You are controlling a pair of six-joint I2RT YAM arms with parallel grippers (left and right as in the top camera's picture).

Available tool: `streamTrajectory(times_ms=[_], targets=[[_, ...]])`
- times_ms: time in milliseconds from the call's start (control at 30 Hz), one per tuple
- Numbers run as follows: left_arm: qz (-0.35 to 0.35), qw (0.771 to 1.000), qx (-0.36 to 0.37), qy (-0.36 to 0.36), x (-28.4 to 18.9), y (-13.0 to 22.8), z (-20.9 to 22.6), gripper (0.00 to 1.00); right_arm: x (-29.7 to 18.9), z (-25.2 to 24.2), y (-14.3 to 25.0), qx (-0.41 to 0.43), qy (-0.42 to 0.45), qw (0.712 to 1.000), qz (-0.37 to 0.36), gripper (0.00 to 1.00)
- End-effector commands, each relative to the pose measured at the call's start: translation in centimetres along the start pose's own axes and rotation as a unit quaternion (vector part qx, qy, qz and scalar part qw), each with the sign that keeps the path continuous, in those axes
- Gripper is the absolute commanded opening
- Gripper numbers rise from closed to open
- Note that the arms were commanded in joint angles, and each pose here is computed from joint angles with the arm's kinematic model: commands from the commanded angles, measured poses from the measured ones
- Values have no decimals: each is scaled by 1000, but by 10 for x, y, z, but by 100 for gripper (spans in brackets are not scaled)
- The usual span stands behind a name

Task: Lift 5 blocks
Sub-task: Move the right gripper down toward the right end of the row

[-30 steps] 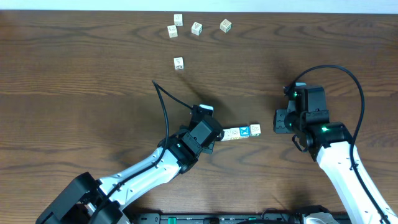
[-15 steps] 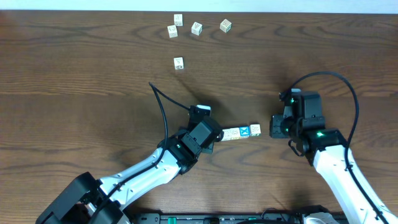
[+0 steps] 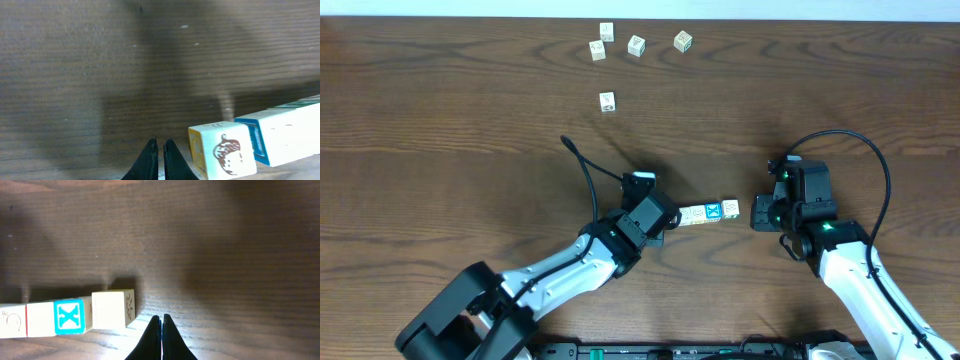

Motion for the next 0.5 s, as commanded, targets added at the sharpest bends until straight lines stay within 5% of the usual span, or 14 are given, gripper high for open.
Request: streamTrajectory(times_ms=[0, 467], targets=[[12, 1000, -14, -14, 8, 8, 2, 7, 7, 1, 5, 1, -4, 1000, 7, 1], [14, 1000, -22, -15, 11, 9, 1, 7, 41, 6, 10, 4, -48, 997, 58, 1]])
Point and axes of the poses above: each gripper's point midway between its finger pads, its own x axis out along the fingers, its own z axis along the line the jaws close on, y = z × x, the point moved 10 cm from there along -x, back along the fingers, and after that the axes turned 14 degrees about x, right-handed, at the moved point
